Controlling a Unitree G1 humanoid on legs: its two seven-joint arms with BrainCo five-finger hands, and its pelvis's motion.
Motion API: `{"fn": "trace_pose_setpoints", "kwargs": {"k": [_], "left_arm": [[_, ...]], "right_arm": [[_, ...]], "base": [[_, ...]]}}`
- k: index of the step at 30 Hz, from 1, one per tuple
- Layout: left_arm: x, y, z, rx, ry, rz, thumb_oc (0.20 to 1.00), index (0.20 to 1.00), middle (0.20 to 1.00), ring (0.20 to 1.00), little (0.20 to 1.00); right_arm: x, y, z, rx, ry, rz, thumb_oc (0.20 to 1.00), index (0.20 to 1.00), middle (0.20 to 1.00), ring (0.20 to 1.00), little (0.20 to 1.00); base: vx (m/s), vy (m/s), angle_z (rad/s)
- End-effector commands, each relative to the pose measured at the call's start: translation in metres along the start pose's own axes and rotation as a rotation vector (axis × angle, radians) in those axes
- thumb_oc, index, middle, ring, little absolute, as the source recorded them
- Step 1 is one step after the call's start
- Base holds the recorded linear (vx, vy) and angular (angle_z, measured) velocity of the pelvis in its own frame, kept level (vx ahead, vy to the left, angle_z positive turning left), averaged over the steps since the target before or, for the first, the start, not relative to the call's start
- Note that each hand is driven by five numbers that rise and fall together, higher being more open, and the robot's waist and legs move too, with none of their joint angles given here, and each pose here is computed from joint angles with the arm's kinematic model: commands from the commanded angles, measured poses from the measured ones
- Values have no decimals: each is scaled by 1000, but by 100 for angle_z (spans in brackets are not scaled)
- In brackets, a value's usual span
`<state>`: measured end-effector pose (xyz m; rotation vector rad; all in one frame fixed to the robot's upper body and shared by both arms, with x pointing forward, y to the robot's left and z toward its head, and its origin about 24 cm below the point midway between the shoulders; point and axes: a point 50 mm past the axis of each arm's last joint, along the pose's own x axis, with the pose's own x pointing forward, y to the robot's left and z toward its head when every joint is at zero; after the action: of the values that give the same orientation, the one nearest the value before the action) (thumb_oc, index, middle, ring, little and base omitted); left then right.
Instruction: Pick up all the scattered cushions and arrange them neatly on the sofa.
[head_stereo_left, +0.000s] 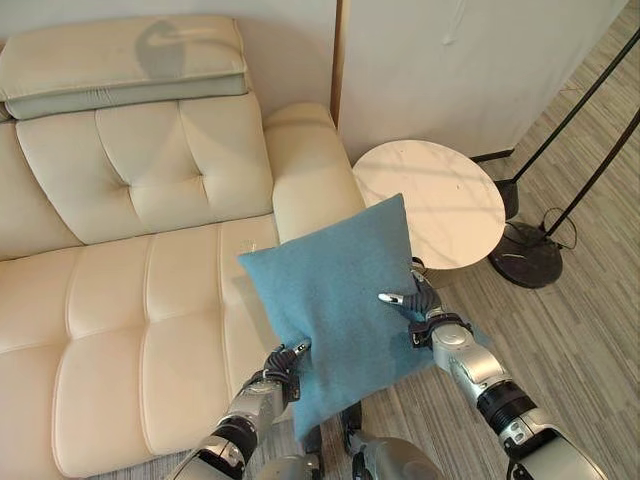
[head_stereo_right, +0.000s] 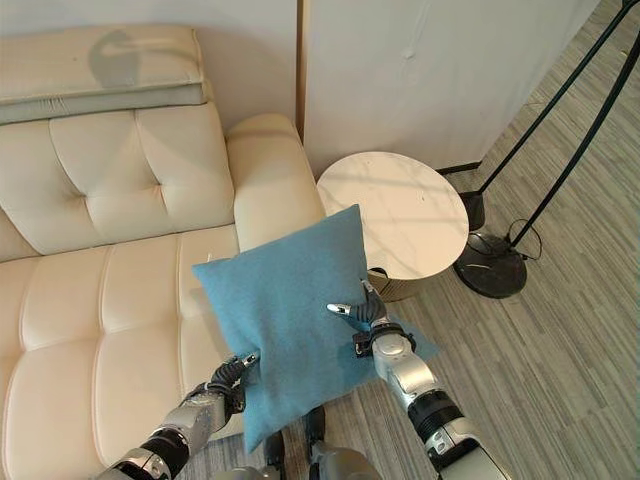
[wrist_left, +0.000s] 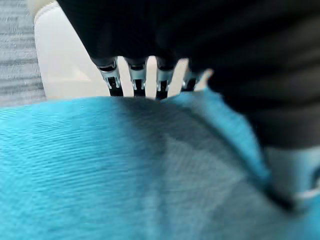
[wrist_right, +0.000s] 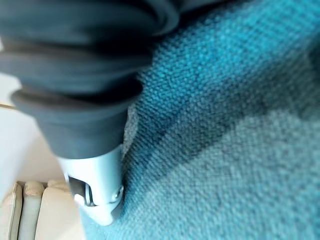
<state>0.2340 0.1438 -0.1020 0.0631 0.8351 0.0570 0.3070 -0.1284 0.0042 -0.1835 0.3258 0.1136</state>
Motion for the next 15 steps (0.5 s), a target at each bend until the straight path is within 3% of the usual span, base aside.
{"fn": "trace_pose_setpoints", "kwargs": {"k": [1, 9, 10, 11, 13, 15], "left_arm": [[-10, -71, 41, 172, -179, -192, 1000, 1000, 1000, 1000, 1000], [-25, -101, 43, 142, -243, -308, 1000, 1000, 1000, 1000, 1000], [-25, -102, 42, 142, -246, -316, 614, 614, 614, 614, 614], [-27, -105, 41, 146, -251, -328, 200, 200, 200, 200, 200], [-29, -108, 40, 136, -254, -345, 200, 200, 200, 200, 200], [-30, -110, 38, 147, -255, -359, 200, 200, 200, 200, 200]], "right_arm": [[-10, 92, 19, 55, -65, 310, 1000, 1000, 1000, 1000, 1000], [-11, 119, 12, -43, -30, 411, 1000, 1000, 1000, 1000, 1000], [-11, 120, 11, -59, -26, 419, 1000, 1000, 1000, 1000, 1000], [-11, 121, 10, -89, -23, 432, 548, 548, 548, 548, 548], [-9, 125, 9, -139, -18, 457, 200, 200, 200, 200, 200], [-9, 129, 10, -203, -29, 491, 200, 200, 200, 200, 200]], "base": [[0, 0, 0], [-9, -8, 3], [-21, -14, 8], [-18, -13, 7], [-19, -22, 14], [-9, -20, 11]]}}
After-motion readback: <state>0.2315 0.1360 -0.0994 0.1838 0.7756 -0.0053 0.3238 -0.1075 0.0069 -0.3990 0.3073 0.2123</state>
